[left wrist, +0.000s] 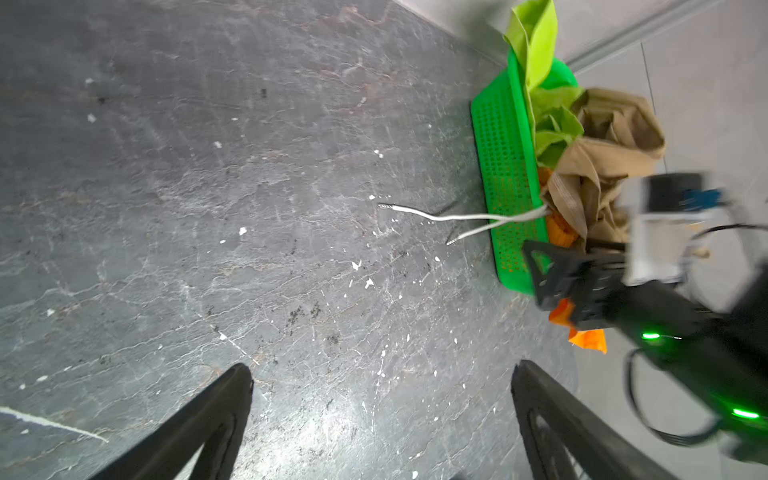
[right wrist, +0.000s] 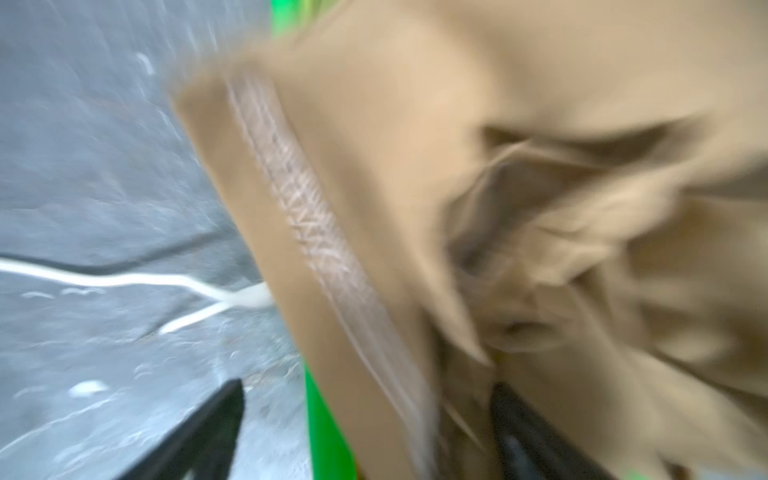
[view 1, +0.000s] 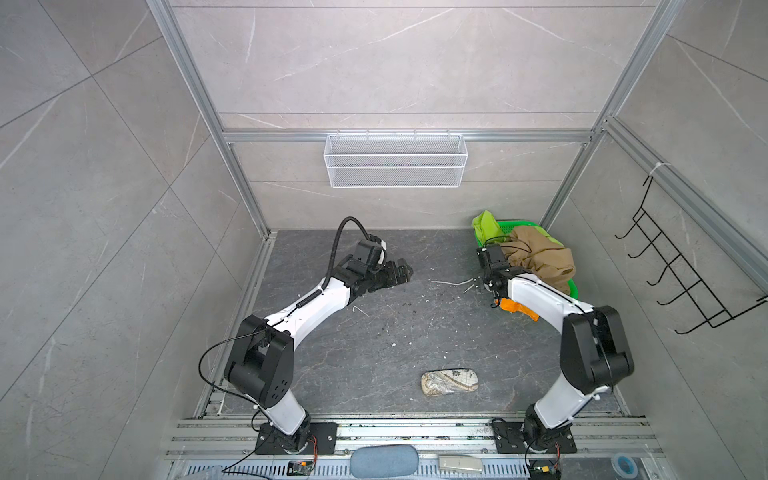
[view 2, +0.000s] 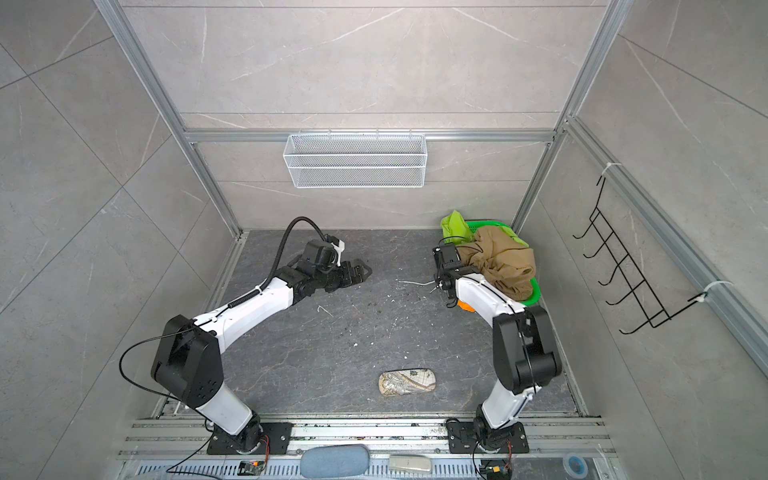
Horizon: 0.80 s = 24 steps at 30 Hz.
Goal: Fold and stack the shorts
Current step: 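Grasp the khaki shorts with the right gripper while the left gripper hovers nearby, then lift the khaki shorts out of the basket with the right gripper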
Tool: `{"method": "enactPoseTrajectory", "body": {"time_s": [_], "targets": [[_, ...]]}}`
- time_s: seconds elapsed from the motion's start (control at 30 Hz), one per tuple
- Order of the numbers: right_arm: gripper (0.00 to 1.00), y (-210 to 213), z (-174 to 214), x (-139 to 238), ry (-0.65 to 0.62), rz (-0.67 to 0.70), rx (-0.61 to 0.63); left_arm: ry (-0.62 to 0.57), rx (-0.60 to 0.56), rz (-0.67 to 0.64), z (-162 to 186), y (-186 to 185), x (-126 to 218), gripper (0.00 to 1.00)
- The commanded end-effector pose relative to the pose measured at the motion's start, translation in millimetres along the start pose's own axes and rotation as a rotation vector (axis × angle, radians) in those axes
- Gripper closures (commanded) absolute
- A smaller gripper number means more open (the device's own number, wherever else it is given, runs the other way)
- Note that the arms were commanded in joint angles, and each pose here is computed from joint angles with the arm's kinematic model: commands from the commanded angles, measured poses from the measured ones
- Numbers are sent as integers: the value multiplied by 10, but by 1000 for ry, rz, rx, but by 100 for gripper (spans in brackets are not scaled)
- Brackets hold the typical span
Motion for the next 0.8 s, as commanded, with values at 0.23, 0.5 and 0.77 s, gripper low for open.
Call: {"method": "enactPoseTrajectory", "body": {"time_s": [0.23, 0.5, 0.77], "targets": [[1, -893, -415, 782, -105, -103, -518, -91, -436, -93, -248, -715, 20, 0], [1, -1480, -266, 246, 4, -94, -766, -70, -675, -166, -266, -1076, -277, 0], [21, -1399, -308, -358, 91, -266, -917, -47, -662, -138, -334, -1187, -361, 0]]}}
Point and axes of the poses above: each gripper's point midway between its finger pads, its own x axis back along the fingers, its own y axis along the line the jaws close on, z = x × y, the point moved 4 cm from there along x, back along the fingers, and after that the axes turned 13 degrees about -x, right-handed, at the moved point
